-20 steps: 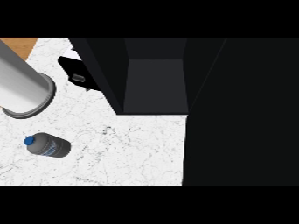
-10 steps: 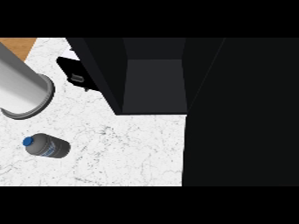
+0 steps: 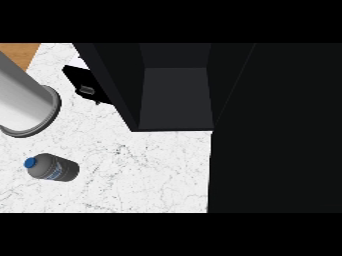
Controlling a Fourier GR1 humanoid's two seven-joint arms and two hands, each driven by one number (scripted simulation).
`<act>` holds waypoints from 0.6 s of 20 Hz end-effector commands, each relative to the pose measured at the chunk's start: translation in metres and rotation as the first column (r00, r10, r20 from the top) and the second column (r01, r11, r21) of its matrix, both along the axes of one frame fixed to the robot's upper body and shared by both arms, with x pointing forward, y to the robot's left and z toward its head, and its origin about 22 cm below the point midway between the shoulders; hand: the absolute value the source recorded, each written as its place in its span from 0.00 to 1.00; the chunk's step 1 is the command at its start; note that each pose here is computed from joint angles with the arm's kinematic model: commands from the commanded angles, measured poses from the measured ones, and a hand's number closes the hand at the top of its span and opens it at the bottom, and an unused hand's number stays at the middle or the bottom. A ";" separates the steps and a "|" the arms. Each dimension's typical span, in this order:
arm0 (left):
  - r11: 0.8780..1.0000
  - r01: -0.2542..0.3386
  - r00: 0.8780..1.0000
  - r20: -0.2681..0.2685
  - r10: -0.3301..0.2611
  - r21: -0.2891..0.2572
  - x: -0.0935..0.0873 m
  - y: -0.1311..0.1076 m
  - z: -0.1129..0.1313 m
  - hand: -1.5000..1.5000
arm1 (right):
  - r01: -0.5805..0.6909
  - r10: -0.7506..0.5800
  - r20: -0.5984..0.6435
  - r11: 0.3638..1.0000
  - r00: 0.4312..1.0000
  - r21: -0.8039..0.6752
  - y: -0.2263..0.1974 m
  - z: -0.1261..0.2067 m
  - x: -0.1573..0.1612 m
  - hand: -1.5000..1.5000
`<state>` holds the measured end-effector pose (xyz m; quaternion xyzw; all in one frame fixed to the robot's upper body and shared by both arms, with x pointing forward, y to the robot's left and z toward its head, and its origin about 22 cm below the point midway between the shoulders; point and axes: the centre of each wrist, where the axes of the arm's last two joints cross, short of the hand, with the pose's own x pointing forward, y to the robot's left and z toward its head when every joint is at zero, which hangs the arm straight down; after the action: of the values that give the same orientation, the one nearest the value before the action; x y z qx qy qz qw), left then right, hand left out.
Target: Pick up the bottled water, place it into the cabinet and close the cabinet
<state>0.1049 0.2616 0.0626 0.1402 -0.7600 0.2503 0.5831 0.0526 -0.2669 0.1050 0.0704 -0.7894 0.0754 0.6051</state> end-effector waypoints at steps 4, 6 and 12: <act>1.000 -0.008 0.998 -0.063 0.006 -0.018 0.009 0.030 -0.048 0.00 | -0.019 0.019 0.067 1.000 0.998 0.005 0.012 0.050 -0.024 0.00; 1.000 -0.010 0.995 -0.095 0.008 -0.025 0.011 0.026 -0.067 0.00 | -0.021 0.020 0.074 1.000 0.997 0.012 0.003 0.039 -0.027 0.00; 0.999 -0.020 0.992 -0.127 0.015 -0.039 0.030 0.054 -0.094 0.00 | -0.023 0.022 0.070 1.000 0.997 0.012 0.009 0.047 -0.034 0.00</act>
<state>0.1282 0.2973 -0.0172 0.1504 -0.7252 0.2519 0.6229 0.0314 -0.2680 0.0997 0.0830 -0.7892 0.0703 0.6044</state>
